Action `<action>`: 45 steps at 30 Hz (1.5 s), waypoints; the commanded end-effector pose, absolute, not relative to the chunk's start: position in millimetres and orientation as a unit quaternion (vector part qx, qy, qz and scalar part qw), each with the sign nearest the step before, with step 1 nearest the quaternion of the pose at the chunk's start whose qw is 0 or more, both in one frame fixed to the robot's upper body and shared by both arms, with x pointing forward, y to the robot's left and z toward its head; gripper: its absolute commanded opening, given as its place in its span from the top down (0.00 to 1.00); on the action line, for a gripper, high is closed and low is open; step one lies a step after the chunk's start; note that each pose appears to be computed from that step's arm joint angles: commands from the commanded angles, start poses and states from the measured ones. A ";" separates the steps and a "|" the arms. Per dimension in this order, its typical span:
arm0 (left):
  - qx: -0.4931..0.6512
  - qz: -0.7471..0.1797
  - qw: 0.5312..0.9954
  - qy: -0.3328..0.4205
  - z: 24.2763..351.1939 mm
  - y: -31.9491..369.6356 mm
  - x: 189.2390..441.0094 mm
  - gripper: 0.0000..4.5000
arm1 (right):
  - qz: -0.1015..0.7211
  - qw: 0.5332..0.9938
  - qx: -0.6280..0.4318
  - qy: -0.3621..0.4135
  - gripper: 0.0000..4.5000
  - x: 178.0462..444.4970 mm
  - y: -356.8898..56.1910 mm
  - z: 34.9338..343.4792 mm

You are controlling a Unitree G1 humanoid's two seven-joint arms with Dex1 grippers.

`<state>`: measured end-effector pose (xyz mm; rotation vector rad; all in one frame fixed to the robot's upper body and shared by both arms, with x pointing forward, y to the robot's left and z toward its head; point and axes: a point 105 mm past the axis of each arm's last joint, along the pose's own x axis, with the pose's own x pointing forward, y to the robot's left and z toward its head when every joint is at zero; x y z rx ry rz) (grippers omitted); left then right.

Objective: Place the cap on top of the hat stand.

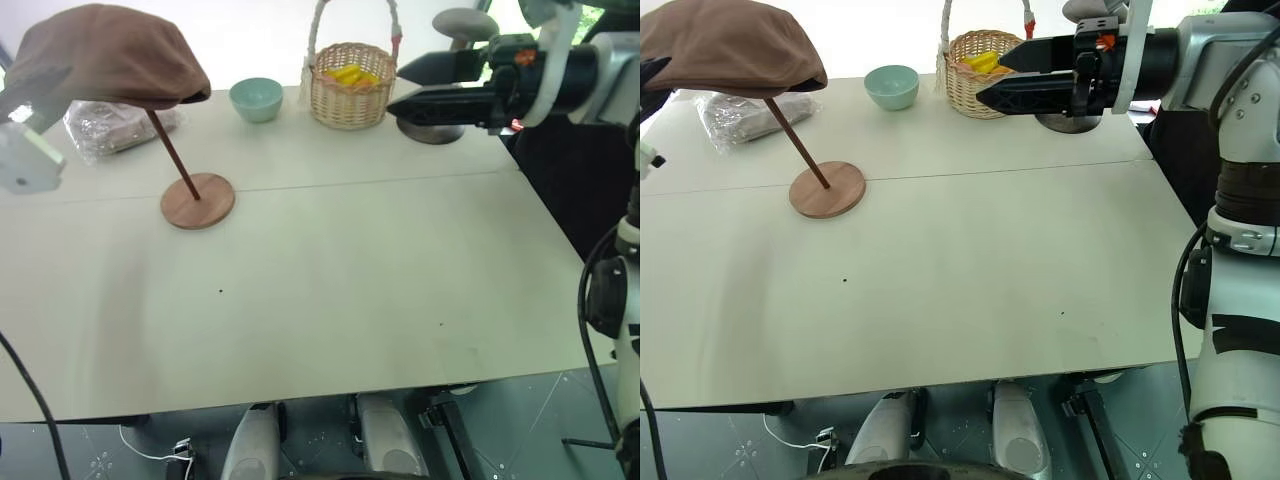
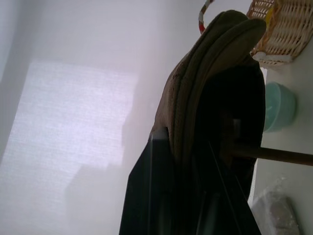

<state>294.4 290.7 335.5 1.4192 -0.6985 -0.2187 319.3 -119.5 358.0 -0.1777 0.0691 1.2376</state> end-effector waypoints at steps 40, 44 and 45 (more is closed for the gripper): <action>0.605 -0.122 0.767 -0.173 294.7 321.1 250.0 0.01 | 0.570 0.814 -0.113 0.006 0.00 331.7 -125.4 370.0; 0.535 -0.106 0.837 -0.049 283.9 343.7 229.9 0.01 | 0.568 0.815 -0.115 0.009 0.00 335.8 -131.4 364.4; 0.491 -0.098 0.865 -0.021 284.1 349.2 219.7 0.01 | 0.568 0.814 -0.120 0.008 0.00 336.6 -133.4 363.1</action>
